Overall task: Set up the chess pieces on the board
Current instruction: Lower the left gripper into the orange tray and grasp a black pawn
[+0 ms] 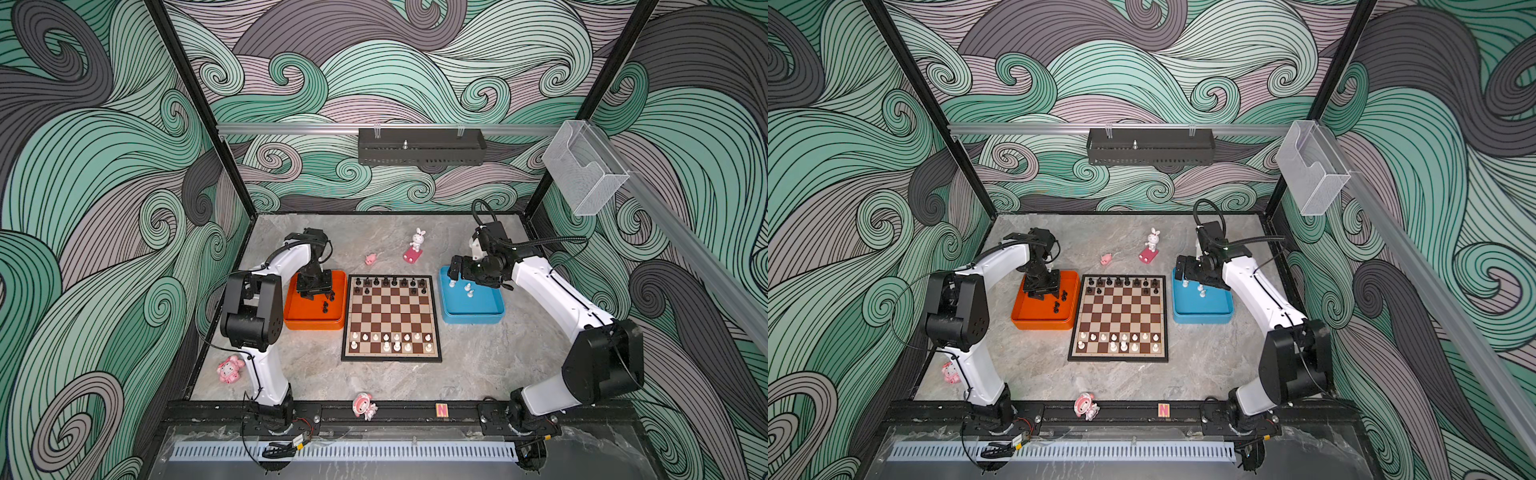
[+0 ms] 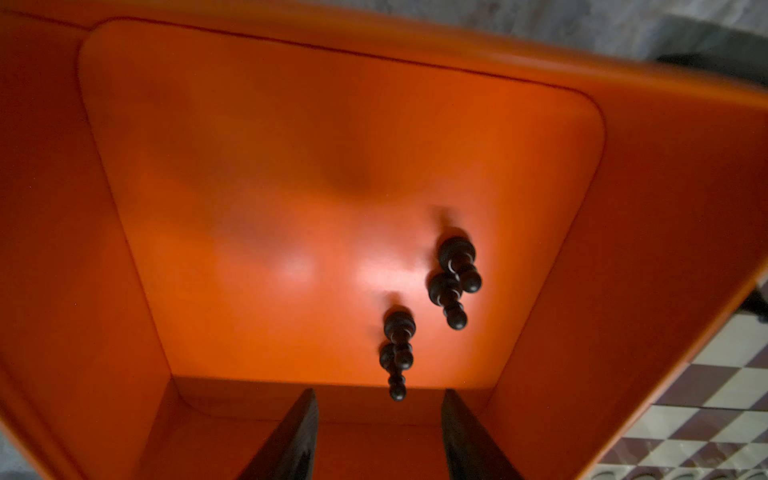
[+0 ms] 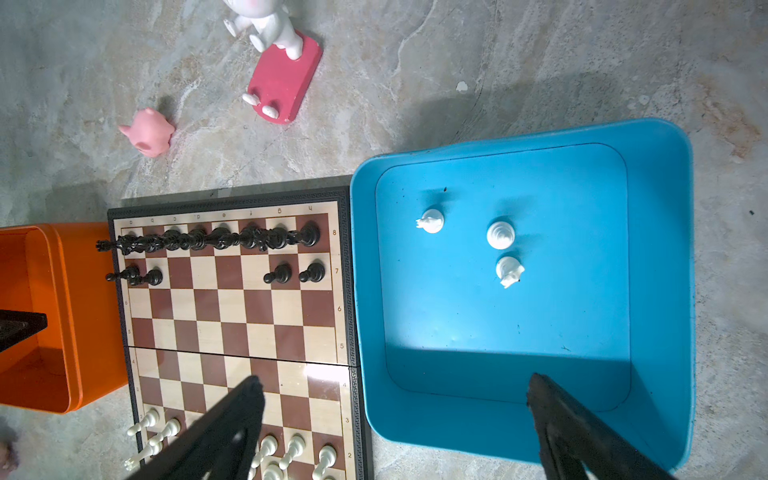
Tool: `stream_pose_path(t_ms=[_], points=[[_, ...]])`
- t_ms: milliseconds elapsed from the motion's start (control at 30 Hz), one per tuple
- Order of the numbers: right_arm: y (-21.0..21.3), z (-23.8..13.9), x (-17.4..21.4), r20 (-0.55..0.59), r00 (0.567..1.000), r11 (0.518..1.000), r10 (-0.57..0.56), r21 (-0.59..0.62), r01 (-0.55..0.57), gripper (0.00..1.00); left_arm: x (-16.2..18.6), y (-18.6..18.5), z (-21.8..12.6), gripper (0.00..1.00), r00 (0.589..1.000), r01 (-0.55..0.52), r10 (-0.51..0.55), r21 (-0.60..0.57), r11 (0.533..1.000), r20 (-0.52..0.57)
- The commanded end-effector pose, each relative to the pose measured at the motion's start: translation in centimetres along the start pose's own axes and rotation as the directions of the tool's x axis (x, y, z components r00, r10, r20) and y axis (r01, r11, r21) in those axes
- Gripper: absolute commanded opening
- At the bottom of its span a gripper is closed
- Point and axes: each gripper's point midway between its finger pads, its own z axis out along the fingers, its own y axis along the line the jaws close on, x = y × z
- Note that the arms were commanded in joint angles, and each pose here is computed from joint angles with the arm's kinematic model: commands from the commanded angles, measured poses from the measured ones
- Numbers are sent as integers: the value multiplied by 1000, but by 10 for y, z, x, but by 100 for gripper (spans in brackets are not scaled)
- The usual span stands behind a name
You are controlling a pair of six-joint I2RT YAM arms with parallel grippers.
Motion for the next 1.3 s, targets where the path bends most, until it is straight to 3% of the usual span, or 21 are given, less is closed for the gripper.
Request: stream_pose_path(t_ms=[0, 1267], points=[[-2, 5, 4, -21, 1000, 1000, -1, -3, 1, 99, 1, -4, 7, 49, 999, -45, 44, -17, 999, -15], [-2, 10, 3, -35, 999, 1000, 3, -15, -3, 99, 0, -10, 33, 25, 995, -91, 88, -52, 995, -54]])
